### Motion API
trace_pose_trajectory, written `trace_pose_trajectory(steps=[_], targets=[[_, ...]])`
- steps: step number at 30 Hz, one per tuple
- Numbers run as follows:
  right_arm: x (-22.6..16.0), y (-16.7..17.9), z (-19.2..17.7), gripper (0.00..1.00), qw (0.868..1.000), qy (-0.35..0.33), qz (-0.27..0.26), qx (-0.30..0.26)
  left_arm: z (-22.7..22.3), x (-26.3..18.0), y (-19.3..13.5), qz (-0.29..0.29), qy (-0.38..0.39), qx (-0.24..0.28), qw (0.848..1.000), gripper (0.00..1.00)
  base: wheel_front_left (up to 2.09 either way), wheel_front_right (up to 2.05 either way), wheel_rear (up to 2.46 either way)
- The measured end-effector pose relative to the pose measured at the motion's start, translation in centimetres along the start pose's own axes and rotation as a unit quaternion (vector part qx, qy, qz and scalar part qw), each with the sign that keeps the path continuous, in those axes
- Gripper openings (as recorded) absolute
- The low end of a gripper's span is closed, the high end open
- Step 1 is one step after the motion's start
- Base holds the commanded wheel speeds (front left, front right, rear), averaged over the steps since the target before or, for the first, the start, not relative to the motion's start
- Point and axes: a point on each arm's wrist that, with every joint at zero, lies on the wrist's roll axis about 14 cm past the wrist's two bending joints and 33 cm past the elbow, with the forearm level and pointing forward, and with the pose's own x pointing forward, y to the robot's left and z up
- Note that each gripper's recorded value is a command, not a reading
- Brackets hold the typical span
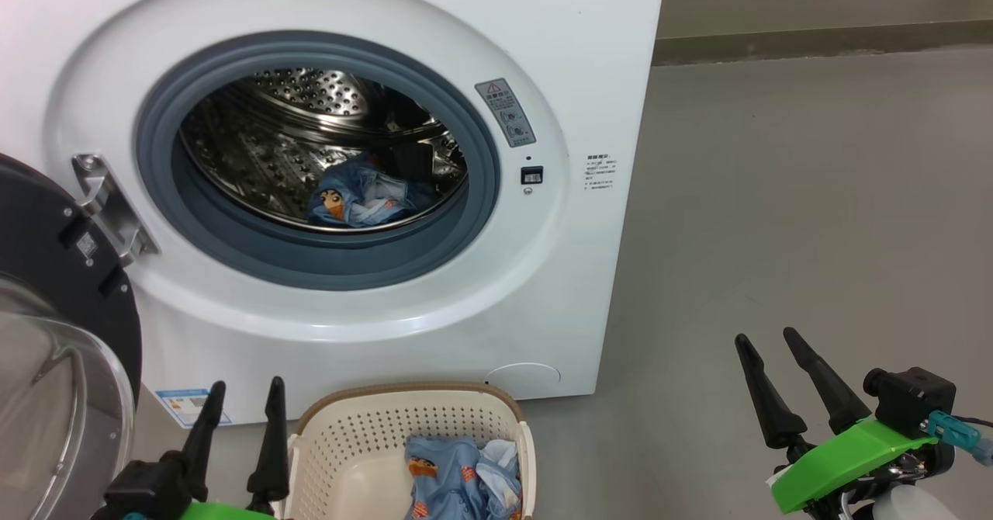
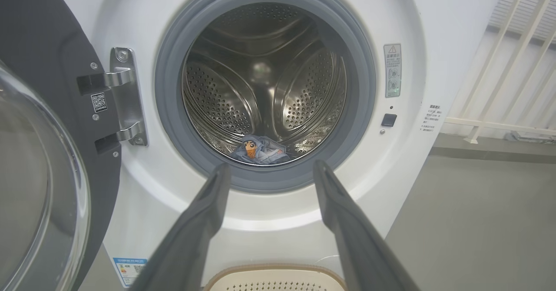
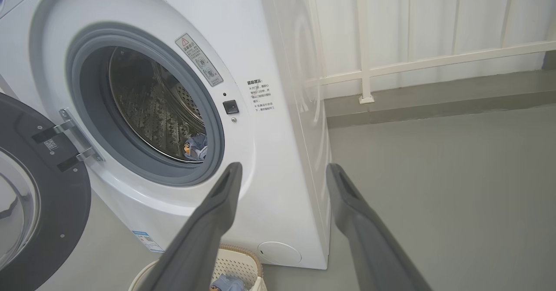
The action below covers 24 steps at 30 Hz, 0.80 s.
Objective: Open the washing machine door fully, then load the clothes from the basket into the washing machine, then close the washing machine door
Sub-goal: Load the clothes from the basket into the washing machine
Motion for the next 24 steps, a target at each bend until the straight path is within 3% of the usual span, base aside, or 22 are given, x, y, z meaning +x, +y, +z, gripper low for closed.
trace_pose_trajectory(steps=[8,24], targets=[[-0.4,-0.6,-0.3,1.00,1.000,0.004,-0.010,0.001,-1.7,0.3,-0.6,-0.007,0.028,-0.011,1.000,1.00,0.00,0.00,0.00],[-0.7,-2.8,-2.0,1.00,0.999,0.030,-0.043,0.006,-9.2,0.9,-0.9,-0.010,0.161,-0.029,0.987,1.00,0.00,0.00,0.00]])
